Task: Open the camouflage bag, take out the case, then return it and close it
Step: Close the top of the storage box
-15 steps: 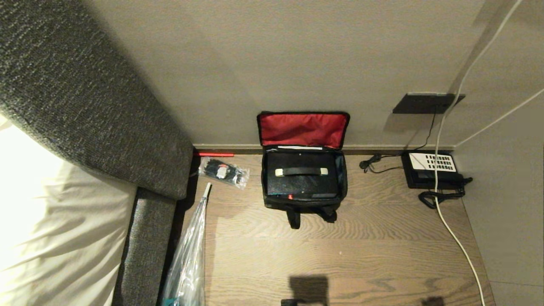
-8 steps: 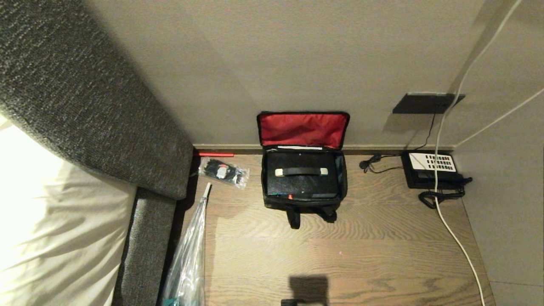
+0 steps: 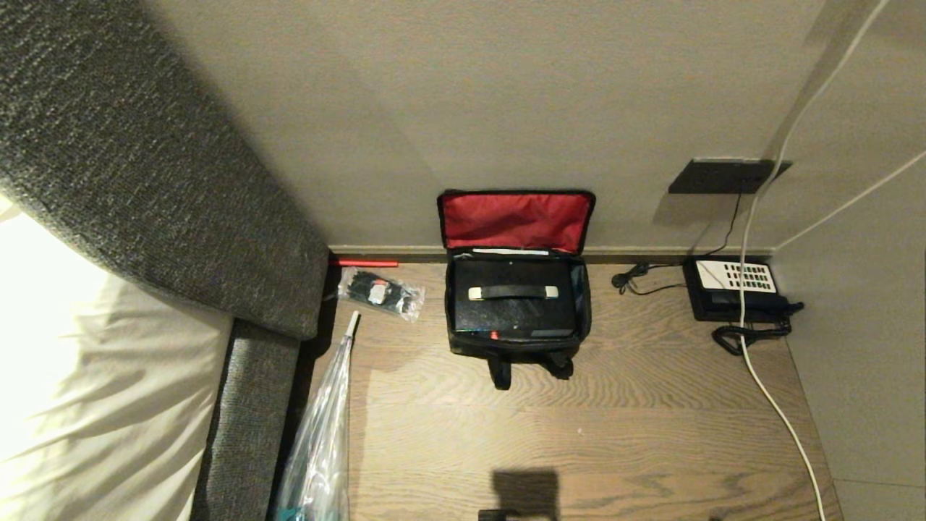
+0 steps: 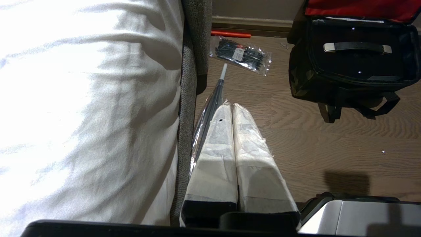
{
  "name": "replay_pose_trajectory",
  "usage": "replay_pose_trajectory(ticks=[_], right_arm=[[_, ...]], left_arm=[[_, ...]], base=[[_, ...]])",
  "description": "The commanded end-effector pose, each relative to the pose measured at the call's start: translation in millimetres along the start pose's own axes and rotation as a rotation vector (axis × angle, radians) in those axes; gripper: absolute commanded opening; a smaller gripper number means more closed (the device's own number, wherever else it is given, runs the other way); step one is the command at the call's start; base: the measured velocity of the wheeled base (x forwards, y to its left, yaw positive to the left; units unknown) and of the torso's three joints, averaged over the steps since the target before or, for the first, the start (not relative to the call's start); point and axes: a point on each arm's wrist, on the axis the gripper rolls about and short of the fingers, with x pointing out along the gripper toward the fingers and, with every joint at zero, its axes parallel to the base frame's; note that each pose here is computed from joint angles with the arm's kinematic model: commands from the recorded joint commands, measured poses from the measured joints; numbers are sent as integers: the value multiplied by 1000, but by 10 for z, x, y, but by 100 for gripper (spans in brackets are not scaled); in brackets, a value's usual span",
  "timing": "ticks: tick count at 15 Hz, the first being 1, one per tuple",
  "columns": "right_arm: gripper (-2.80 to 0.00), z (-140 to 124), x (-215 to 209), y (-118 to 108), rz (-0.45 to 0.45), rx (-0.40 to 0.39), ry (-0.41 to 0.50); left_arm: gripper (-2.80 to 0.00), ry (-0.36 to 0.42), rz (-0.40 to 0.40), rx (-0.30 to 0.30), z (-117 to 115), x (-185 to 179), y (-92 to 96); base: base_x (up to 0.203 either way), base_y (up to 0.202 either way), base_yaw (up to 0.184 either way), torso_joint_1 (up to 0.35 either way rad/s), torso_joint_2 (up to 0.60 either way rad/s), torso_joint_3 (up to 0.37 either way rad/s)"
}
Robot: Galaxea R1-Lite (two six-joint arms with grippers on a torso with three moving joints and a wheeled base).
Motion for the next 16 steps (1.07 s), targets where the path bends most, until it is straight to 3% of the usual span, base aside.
replay_pose_trajectory(ticks=[1, 13, 16], right_arm=[[-280, -19, -5, 1, 2, -3, 1], [-280, -21, -5, 1, 2, -3, 2], [-280, -21, -5, 1, 2, -3, 2]], left_arm=[[-280, -1, 1, 0, 0, -1, 0], [-280, 2, 1, -4, -1, 1, 0], [-280, 1, 1, -9, -1, 0, 0]], base=[[0, 0, 0, 0, 0, 0], [0, 0, 0, 0, 0, 0], [136, 0, 0, 0, 2, 2]])
